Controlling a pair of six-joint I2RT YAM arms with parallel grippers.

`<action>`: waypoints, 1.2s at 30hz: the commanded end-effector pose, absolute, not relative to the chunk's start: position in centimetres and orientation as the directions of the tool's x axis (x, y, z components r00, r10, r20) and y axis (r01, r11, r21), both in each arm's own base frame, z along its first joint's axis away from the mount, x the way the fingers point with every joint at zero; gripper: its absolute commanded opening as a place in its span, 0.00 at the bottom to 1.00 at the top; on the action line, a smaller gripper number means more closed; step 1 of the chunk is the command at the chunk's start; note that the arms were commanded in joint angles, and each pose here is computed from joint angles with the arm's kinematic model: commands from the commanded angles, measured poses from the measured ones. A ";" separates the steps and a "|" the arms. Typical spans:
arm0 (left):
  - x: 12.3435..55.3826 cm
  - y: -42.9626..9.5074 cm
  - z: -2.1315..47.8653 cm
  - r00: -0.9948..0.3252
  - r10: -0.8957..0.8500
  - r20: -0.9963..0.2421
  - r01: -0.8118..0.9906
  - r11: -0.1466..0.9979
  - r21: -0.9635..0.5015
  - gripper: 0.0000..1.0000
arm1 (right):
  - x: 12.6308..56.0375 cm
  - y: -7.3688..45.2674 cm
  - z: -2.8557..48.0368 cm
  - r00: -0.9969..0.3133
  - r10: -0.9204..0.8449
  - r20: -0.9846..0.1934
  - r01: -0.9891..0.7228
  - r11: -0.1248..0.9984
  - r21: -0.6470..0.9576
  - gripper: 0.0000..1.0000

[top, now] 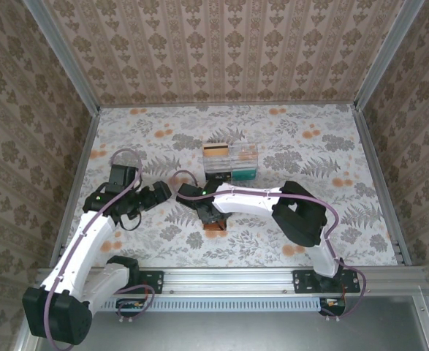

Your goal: Take the credit cards out of the card holder

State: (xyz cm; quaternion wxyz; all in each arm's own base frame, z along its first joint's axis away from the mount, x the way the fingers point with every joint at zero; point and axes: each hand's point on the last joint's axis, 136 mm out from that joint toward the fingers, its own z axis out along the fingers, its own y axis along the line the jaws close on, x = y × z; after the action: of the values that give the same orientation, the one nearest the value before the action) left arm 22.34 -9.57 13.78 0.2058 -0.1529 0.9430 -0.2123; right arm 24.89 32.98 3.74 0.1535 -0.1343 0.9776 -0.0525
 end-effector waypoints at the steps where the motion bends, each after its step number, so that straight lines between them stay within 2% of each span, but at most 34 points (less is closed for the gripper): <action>1: 21.8 -9.5 13.5 -0.875 -0.374 -0.306 -0.206 0.861 -0.464 1.00 | 24.6 33.0 2.9 -0.922 -0.295 -0.250 -0.261 0.952 -0.160 0.35; 3: 21.8 -9.5 13.5 -0.876 -0.374 -0.306 -0.204 0.860 -0.467 1.00 | 24.6 32.9 2.9 -0.922 -0.295 -0.249 -0.260 0.951 -0.165 0.31; 7: 21.9 -9.9 13.5 -0.879 -0.370 -0.302 -0.194 0.854 -0.483 1.00 | 24.6 32.6 3.3 -0.921 -0.292 -0.258 -0.256 0.953 -0.165 0.13; 11: 22.0 -11.1 13.6 -0.888 -0.361 -0.284 -0.164 0.826 -0.539 0.99 | 24.8 32.6 4.2 -0.914 -0.282 -0.290 -0.250 0.958 -0.143 0.00; 15: 22.1 -12.7 13.3 -0.903 -0.357 -0.239 -0.145 0.776 -0.613 0.88 | 25.2 33.0 5.4 -0.906 -0.268 -0.329 -0.248 0.963 -0.100 0.00; 16: 22.1 -13.1 13.3 -0.906 -0.358 -0.227 -0.143 0.762 -0.632 0.83 | 25.3 33.2 5.6 -0.903 -0.260 -0.341 -0.246 0.966 -0.084 0.00; 18: 22.2 -13.9 13.1 -0.914 -0.353 -0.199 -0.139 0.735 -0.664 0.64 | 25.5 33.6 6.2 -0.900 -0.242 -0.361 -0.245 0.969 -0.038 0.00; 20: 22.4 -14.9 13.0 -0.922 -0.350 -0.166 -0.138 0.697 -0.704 0.40 | 25.6 34.1 6.7 -0.898 -0.222 -0.380 -0.246 0.969 0.013 0.00; 24: 23.0 -16.4 12.3 -0.933 -0.346 -0.096 -0.161 0.643 -0.749 0.02 | 25.8 34.7 7.2 -0.898 -0.188 -0.399 -0.242 0.966 0.087 0.00; 29: 23.9 -19.8 11.8 -0.957 -0.289 -0.021 -0.157 0.577 -0.802 0.00 | 26.0 35.1 6.9 -0.895 -0.176 -0.410 -0.249 0.960 0.130 0.00; 36: 24.4 -23.0 9.4 -0.970 -0.237 0.043 -0.179 0.588 -0.789 0.00 | 26.4 35.6 6.2 -0.895 -0.172 -0.411 -0.255 0.955 0.154 0.00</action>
State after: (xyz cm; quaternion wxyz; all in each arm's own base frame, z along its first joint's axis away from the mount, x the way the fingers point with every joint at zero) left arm 23.11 -21.46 8.27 0.0246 -0.1233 0.9033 -0.4102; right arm 25.96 35.06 5.81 0.1937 -0.1089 0.9717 0.0798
